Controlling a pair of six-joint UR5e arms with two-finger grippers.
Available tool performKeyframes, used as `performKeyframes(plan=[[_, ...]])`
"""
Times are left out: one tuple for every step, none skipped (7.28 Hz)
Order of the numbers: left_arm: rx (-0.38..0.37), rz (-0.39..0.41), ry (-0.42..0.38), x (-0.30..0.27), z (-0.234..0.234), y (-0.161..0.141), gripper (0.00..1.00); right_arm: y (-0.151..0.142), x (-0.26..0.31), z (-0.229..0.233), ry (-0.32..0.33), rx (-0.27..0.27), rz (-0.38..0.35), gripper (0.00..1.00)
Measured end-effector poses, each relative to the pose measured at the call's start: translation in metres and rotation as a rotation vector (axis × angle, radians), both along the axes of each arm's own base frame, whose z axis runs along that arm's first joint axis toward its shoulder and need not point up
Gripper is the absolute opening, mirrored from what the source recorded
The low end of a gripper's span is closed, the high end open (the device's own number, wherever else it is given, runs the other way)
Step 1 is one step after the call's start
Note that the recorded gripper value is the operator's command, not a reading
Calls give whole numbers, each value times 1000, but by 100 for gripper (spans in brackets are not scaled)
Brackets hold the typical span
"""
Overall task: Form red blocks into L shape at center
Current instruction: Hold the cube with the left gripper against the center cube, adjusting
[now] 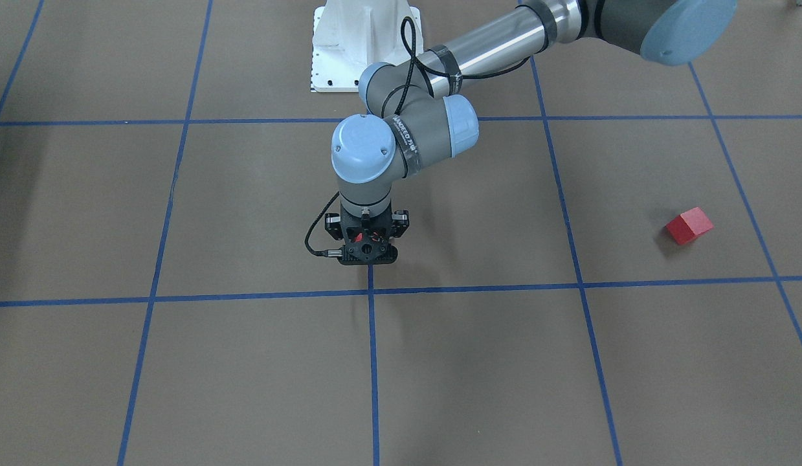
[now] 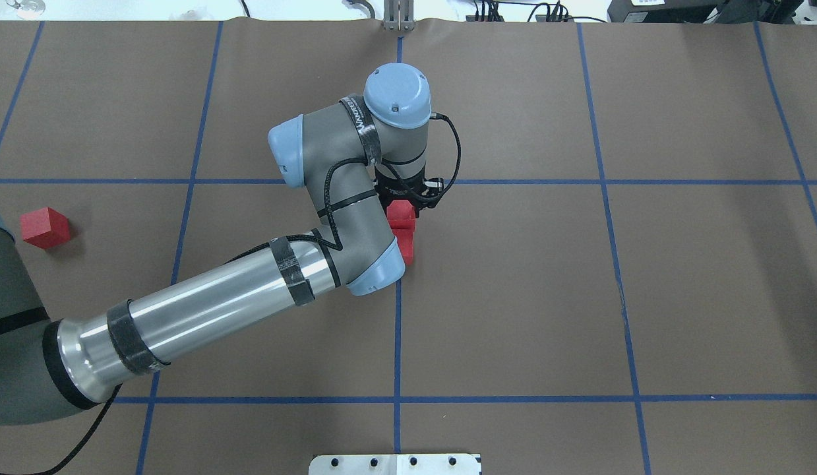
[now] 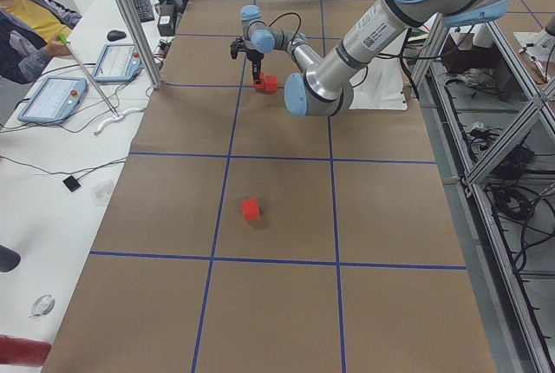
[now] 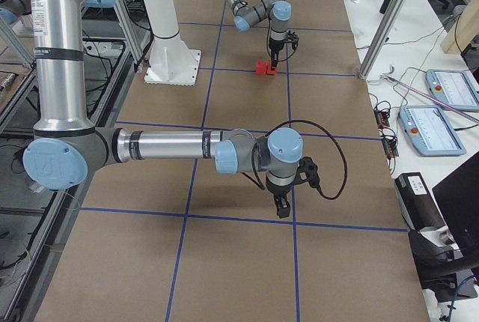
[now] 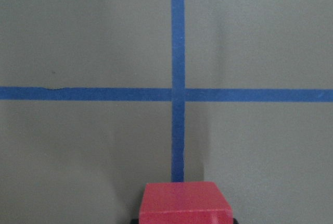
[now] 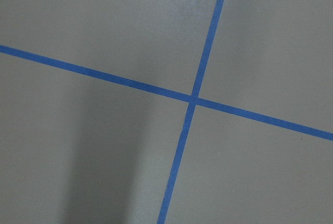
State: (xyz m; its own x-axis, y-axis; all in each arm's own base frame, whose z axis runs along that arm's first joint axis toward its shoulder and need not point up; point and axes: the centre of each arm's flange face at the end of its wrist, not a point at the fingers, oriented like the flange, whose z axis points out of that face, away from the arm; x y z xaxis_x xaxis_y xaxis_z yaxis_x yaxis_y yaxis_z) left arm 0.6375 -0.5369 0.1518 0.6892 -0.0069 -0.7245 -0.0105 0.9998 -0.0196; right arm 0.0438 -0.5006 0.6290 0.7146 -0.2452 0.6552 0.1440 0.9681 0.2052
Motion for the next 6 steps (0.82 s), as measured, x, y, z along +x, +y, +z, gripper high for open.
performKeyframes(plan=[[0,0,-1,0,1,0,30,0,0,0,0,-1,1,100],[-2,1,-2,1,2,0,32,0,0,0,0,-2,3,100],[-3,1,-5,2,4,0,33,0,0,0,0,-3,3,100],[-5,2,-8,2,5,0,33,0,0,0,0,-3,4,100],[-6,2,-9,3,6,0,35,0,0,-1,0,-1,4,100],[-7,3,-10,3,6,0,37,0,0,-1,0,-1,4,100]])
